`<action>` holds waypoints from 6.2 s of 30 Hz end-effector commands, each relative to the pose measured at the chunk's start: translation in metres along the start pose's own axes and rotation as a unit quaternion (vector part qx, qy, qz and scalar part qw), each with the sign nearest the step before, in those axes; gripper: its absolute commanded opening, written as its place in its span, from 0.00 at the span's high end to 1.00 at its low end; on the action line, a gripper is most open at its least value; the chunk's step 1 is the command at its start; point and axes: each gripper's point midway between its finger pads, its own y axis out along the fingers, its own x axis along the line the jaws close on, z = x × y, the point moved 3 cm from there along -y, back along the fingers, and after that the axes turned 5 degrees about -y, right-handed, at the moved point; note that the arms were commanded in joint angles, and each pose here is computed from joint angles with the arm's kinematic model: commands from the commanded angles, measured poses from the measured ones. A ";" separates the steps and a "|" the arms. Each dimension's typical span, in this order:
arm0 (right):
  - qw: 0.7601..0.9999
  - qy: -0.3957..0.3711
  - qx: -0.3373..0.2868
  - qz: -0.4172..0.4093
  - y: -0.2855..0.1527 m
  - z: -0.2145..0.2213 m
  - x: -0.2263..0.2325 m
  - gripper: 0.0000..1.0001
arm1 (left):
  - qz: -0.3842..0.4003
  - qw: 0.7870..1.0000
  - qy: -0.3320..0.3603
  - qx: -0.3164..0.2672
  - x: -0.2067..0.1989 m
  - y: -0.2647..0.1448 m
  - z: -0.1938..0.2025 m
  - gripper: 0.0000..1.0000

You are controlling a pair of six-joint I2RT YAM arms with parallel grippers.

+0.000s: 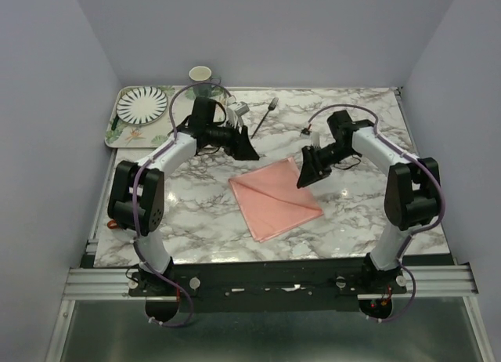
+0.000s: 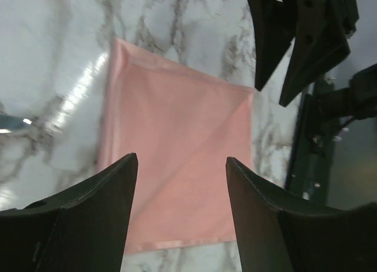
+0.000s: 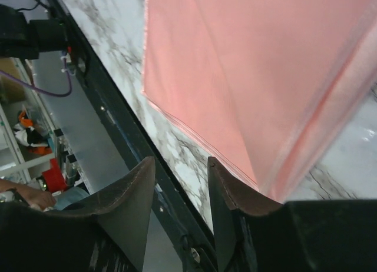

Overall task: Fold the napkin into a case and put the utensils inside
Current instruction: Smooth out the upper triangle-folded napkin at the center of the board, then rotate the upper triangle-folded napkin.

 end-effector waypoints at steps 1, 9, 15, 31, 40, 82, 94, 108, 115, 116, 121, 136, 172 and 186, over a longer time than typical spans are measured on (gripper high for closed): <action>0.997 -0.008 -0.027 -0.070 0.023 -0.020 0.028 0.50 | 0.092 0.984 -0.149 0.014 -0.037 0.003 0.049 0.29; 0.993 0.016 -0.021 -0.117 0.060 -0.025 0.043 0.48 | 0.082 0.968 -0.238 0.019 -0.024 0.015 0.073 0.30; 0.991 0.039 -0.005 -0.131 0.082 -0.023 0.038 0.48 | 0.074 0.959 -0.270 0.030 -0.007 0.027 0.088 0.32; 0.990 0.057 0.013 -0.131 0.098 -0.011 0.022 0.48 | 0.089 0.959 -0.265 0.037 -0.021 0.015 0.103 0.34; 0.990 0.055 0.013 -0.131 0.098 -0.010 0.022 0.48 | 0.062 0.958 -0.280 0.026 0.010 0.036 0.092 0.34; 0.966 0.185 0.038 -0.178 0.098 0.059 -0.008 0.47 | -0.005 0.942 -0.332 0.047 0.066 0.053 0.140 0.40; 0.967 0.190 0.029 -0.167 0.084 0.075 -0.019 0.47 | -0.009 0.943 -0.330 0.048 0.067 0.051 0.139 0.40; 0.980 0.118 -0.030 -0.159 0.046 0.028 0.013 0.48 | 0.077 0.974 -0.212 0.010 0.005 0.034 0.073 0.37; 0.988 0.123 -0.038 -0.087 0.041 0.025 0.007 0.66 | 0.092 0.976 -0.197 0.026 -0.032 0.030 0.075 0.37; 0.988 0.128 -0.034 -0.080 0.043 0.027 0.003 0.70 | 0.091 0.975 -0.200 0.039 -0.036 0.033 0.083 0.37; 0.990 0.137 -0.019 -0.040 0.050 0.035 -0.013 0.76 | 0.102 0.974 -0.180 0.089 -0.060 0.059 0.106 0.49; 0.983 0.160 0.033 0.080 0.058 0.050 -0.058 0.88 | 0.079 0.956 -0.245 0.142 -0.028 0.104 0.130 0.67; 0.975 0.156 0.099 0.125 0.057 0.070 -0.076 0.89 | 0.077 0.935 -0.338 0.071 0.041 0.026 0.129 0.60; 0.988 0.102 0.079 0.082 0.021 0.057 -0.021 0.80 | -0.056 0.989 -0.053 0.127 0.047 0.027 0.069 0.59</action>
